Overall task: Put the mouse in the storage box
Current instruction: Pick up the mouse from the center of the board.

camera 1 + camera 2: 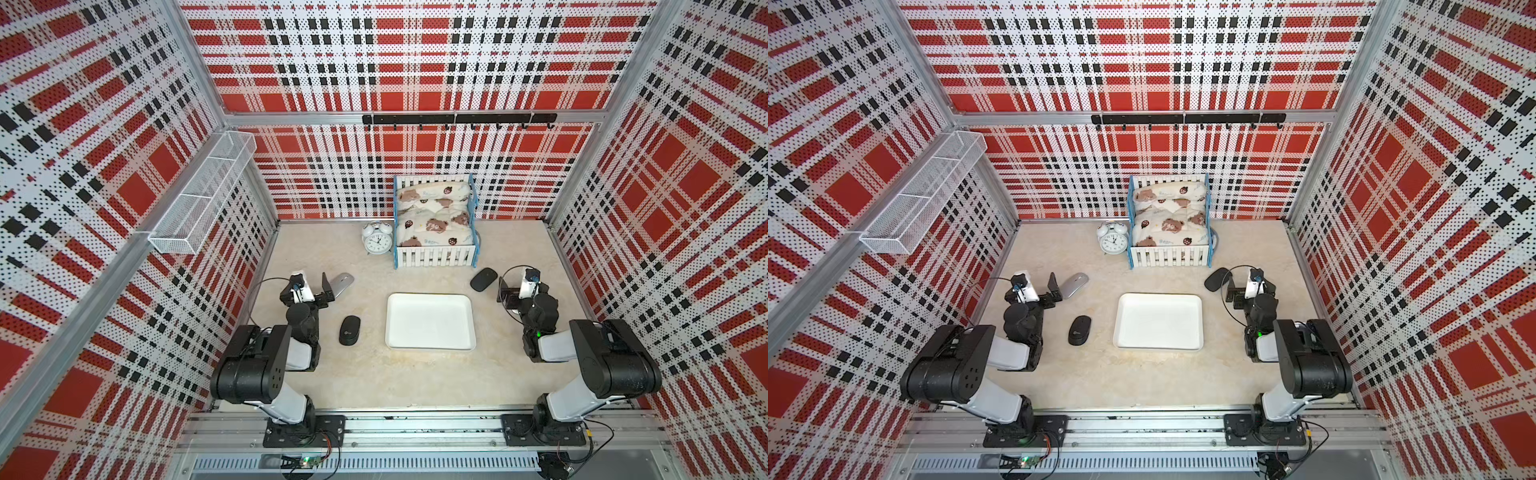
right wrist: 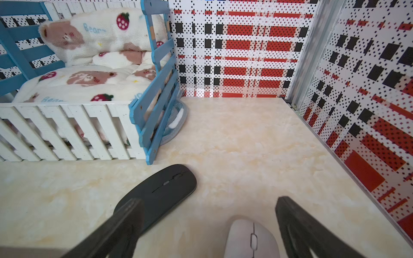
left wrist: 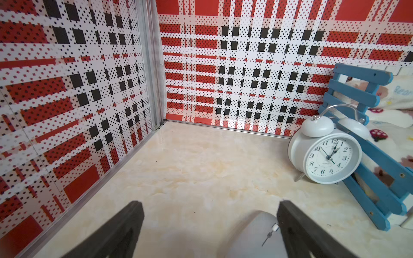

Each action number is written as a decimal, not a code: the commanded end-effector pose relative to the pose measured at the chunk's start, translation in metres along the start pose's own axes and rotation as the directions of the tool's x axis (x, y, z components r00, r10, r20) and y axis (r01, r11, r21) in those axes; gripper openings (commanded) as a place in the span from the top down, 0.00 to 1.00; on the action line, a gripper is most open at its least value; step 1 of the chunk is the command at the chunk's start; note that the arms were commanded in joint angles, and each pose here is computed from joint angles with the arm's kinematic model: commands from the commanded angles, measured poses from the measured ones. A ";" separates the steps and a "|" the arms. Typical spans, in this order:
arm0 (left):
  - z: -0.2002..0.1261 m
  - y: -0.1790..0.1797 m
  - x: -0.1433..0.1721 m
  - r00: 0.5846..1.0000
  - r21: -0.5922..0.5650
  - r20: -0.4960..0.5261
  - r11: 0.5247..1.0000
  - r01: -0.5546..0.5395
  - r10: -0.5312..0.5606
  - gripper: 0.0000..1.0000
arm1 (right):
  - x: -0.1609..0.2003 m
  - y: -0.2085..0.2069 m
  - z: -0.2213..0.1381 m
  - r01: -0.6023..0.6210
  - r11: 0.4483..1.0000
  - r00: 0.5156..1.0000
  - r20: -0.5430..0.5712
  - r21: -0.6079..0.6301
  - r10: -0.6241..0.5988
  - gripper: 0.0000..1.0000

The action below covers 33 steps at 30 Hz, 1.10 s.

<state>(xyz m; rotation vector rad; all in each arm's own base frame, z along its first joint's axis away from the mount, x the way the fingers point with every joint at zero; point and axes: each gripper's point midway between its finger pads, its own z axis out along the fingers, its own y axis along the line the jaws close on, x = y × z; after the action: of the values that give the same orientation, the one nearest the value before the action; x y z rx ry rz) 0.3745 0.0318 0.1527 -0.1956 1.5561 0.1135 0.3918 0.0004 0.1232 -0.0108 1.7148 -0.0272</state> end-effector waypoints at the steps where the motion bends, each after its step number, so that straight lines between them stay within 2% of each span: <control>1: 0.001 -0.003 -0.001 1.000 0.003 0.002 1.000 0.006 -0.006 0.01 | -0.007 0.001 0.000 -0.004 1.000 1.000 0.018 0.003 0.004 0.00; 10: 0.001 -0.002 -0.001 1.000 0.010 0.002 1.000 0.012 -0.012 0.01 | -0.008 -0.007 -0.001 -0.023 0.998 1.000 0.021 0.050 0.022 0.00; 12: 0.003 -0.007 -0.009 1.000 0.013 0.009 1.000 0.002 -0.002 0.02 | -0.016 -0.013 0.001 -0.036 0.996 0.999 -0.018 0.078 0.037 0.00; 15: 0.020 -0.033 -0.033 0.996 0.078 -0.059 0.995 -0.062 0.066 0.10 | -0.050 -0.007 0.011 -0.060 0.997 0.993 -0.094 0.045 0.064 0.06; 17: 0.027 -0.062 -0.058 0.991 0.179 -0.066 0.979 -0.099 0.112 0.10 | -0.078 0.004 0.013 -0.116 0.993 0.987 -0.112 -0.002 0.115 0.09; 19: 0.036 -0.086 -0.074 0.981 0.237 -0.100 0.962 -0.136 0.163 0.09 | -0.090 0.036 0.010 -0.126 0.985 0.982 -0.153 -0.119 0.107 0.09; 21: 0.047 -0.103 -0.066 0.949 0.245 -0.202 0.950 -0.191 0.243 0.07 | -0.106 0.066 0.008 -0.110 0.975 0.988 -0.130 -0.195 0.085 0.09; 22: 0.051 -0.109 -0.059 0.925 0.254 -0.246 0.940 -0.227 0.290 0.05 | -0.092 0.080 0.003 -0.067 0.971 0.983 -0.184 -0.229 0.025 0.08; 23: 0.055 -0.117 -0.047 0.894 0.276 -0.298 0.926 -0.256 0.336 0.00 | -0.091 0.092 0.000 -0.064 0.962 0.981 -0.192 -0.267 0.012 0.08; 27: 0.060 -0.149 0.001 0.764 0.408 -0.452 0.869 -0.281 0.460 0.01 | -0.091 0.120 -0.010 -0.116 0.916 0.979 -0.201 -0.384 0.039 0.07; 30: 0.058 -0.158 0.033 0.692 0.477 -0.522 0.844 -0.247 0.498 0.01 | -0.090 0.124 -0.009 -0.124 0.909 0.981 -0.187 -0.398 0.052 0.07; 33: 0.054 -0.156 0.057 0.640 0.500 -0.565 0.833 -0.235 0.520 0.01 | -0.081 0.122 0.001 -0.117 0.921 0.976 -0.214 -0.371 0.038 0.09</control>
<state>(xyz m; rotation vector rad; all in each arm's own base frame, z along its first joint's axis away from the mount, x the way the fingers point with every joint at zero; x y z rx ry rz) 0.4809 -0.1156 0.1368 0.4011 2.1635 0.0772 0.4018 0.1197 0.2088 -0.2348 1.8676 0.3626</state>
